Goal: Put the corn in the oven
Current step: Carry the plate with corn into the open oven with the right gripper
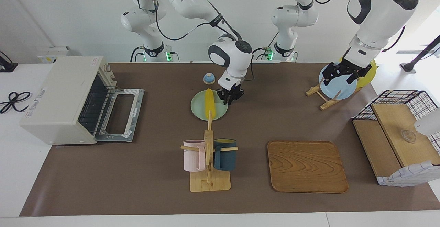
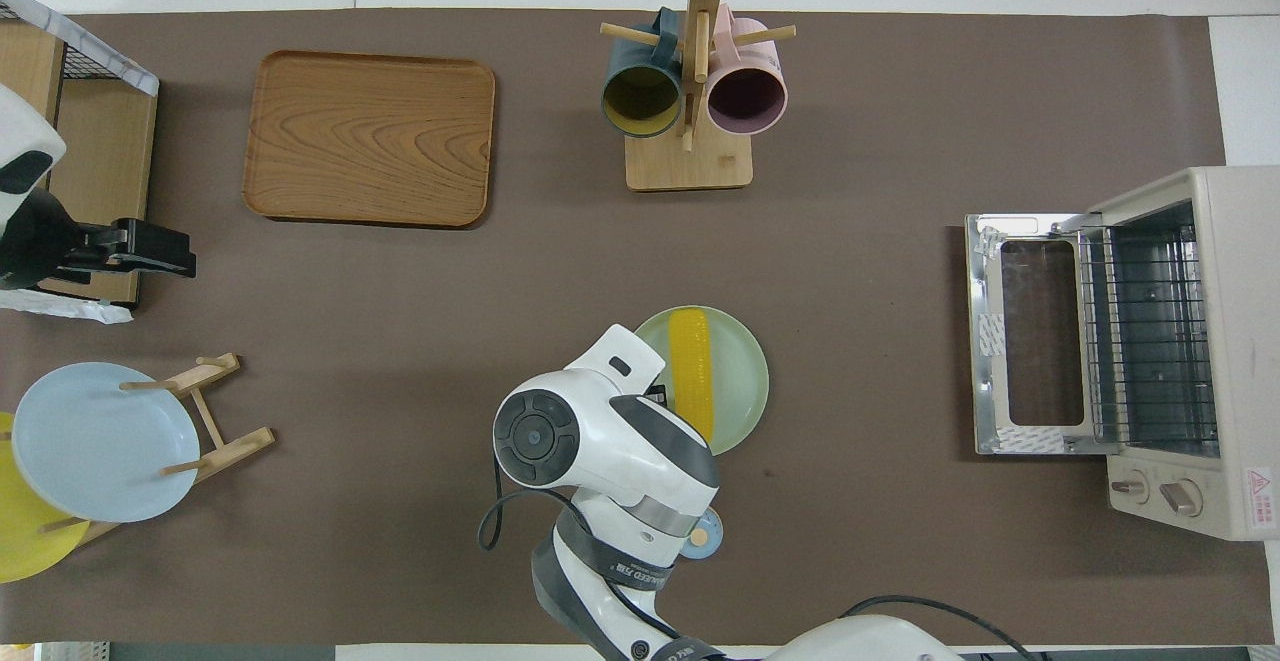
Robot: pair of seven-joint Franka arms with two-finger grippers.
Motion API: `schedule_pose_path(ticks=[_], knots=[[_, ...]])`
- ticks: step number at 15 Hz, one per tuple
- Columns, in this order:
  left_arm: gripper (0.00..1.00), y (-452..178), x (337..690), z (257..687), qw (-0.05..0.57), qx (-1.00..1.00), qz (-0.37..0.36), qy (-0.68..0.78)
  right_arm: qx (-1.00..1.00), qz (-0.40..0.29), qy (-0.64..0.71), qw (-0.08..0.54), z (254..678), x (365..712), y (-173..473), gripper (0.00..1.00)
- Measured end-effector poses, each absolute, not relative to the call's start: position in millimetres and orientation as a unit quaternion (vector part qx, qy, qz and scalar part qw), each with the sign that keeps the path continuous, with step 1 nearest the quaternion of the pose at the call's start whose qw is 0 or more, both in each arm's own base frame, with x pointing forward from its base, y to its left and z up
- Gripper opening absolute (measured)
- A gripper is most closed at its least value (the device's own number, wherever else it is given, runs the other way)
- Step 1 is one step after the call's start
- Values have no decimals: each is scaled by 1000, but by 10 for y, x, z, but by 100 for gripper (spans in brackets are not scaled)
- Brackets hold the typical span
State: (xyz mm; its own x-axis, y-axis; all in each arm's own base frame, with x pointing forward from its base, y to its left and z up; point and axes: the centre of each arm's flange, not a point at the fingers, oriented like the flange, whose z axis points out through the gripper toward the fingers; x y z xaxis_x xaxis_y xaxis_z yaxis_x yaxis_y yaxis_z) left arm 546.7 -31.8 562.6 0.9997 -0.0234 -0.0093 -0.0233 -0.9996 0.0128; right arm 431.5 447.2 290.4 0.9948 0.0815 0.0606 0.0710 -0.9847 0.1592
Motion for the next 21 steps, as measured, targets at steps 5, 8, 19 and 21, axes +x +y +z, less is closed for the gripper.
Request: schedule_pose_path(ticks=[5,8,19,21], knots=[[100,-351,5515,5593,6,1000,3,-14,991,23,60,117,3102,4365,4388,3],[100,-373,5524,5600,7,1000,7,-16,982,18,97,163,3427,4556,4305,3],[100,-371,5553,5559,6,1000,8,-16,979,-39,78,182,4377,5278,1865,3],[100,-371,5551,5549,6,1000,6,-16,979,-52,83,180,4313,5249,1516,3]])
